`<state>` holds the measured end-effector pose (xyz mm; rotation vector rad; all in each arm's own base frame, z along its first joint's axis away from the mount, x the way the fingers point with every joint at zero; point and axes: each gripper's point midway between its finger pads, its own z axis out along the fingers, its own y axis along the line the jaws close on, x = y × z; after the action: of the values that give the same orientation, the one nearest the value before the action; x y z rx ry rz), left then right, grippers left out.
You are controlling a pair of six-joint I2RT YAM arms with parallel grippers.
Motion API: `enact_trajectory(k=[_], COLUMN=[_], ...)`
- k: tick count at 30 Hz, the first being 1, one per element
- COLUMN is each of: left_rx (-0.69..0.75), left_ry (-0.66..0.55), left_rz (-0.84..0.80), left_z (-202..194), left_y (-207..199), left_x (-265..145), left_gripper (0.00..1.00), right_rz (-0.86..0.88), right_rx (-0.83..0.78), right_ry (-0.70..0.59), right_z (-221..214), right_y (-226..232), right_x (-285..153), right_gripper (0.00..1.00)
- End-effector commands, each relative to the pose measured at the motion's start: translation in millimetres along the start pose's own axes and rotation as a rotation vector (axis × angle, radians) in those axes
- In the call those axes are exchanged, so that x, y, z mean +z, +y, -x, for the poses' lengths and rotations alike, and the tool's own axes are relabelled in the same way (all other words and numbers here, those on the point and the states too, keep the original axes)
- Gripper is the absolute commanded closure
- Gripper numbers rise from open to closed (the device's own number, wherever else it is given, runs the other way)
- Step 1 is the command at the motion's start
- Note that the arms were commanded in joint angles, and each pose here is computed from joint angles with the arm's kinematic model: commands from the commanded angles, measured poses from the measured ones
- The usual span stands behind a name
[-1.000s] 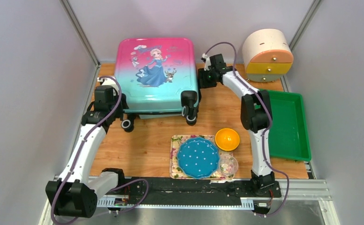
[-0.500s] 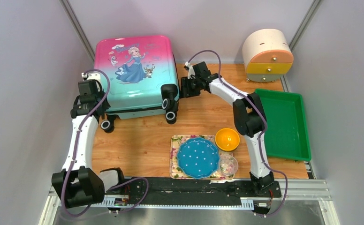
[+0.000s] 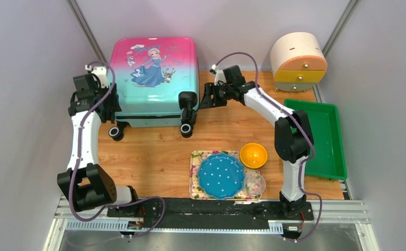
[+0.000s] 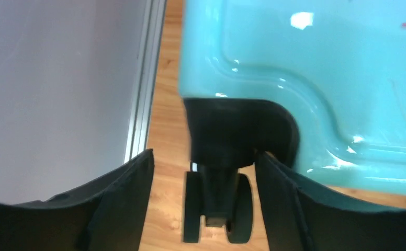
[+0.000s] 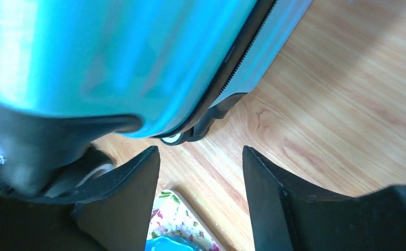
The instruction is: Open, take out, and arrange the luggage
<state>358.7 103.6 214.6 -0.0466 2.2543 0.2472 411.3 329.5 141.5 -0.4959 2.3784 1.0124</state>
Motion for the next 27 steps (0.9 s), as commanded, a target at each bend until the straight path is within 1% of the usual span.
enact_trajectory(k=[1,4,6,9,10,12,13,14,16,17,18,19,20,21,23,25,27], left_rx=[-0.032,-0.055,-0.079,-0.061,-0.030,-0.023,-0.001,-0.041,-0.067,-0.129,-0.143,-0.145,-0.111,-0.101,-0.111,-0.120,-0.170], left_ry=[-0.293,-0.375,-0.379,-0.352,-0.331,-0.284,-0.261,-0.220,-0.126,-0.090,-0.033,-0.016,-0.034,-0.030,-0.044,-0.011,0.040], left_rz=[-0.169,-0.175,-0.219,-0.327,-0.399,-0.498,-0.583,-0.634,-0.758,-0.792,-0.826,-0.847,-0.897,-0.887,-0.907,-0.886,-0.850], left_z=[108,133,136,127,118,101,94,87,64,59,38,29,25,12,10,1,-4], left_y=[-21,-21,-31,-65,-93,-129,-158,-173,-213,-226,-240,-251,-272,-278,-293,-306,-314], left_x=[-46,-76,-89,-104,-105,-108,-115,-118,-122,-124,-122,-123,-134,-131,-134,-128,-116], left_gripper=[0.20,0.20,0.19,0.19,0.19,0.18,0.18,0.18,0.18,0.18,0.17,0.17,0.17,0.17,0.17,0.16,0.16], right_rz=[0.041,0.004,-0.017,-0.053,-0.074,-0.102,-0.114,-0.122,-0.142,-0.150,-0.159,-0.165,-0.171,-0.179,-0.183,-0.180,-0.176], right_rx=[-0.046,-0.057,-0.059,-0.070,-0.075,-0.083,-0.085,-0.083,-0.085,-0.079,-0.078,-0.079,-0.083,-0.092,-0.097,-0.098,-0.094], right_ry=[-0.130,-0.149,-0.166,-0.200,-0.217,-0.233,-0.242,-0.246,-0.258,-0.258,-0.261,-0.265,-0.268,-0.266,-0.265,-0.268,-0.258], right_z=[39,43,49,59,62,66,69,70,73,73,74,73,73,71,67,65,59], right_y=[18,12,9,4,2,-5,-7,-10,-16,-18,-22,-23,-24,-25,-25,-24,-24], right_x=[-52,-61,-67,-76,-80,-85,-89,-90,-96,-99,-101,-105,-107,-109,-112,-114,-113], right_gripper=[0.36,0.32,0.30,0.27,0.27,0.27,0.27,0.27,0.26,0.26,0.26,0.26,0.26,0.26,0.26,0.26,0.26])
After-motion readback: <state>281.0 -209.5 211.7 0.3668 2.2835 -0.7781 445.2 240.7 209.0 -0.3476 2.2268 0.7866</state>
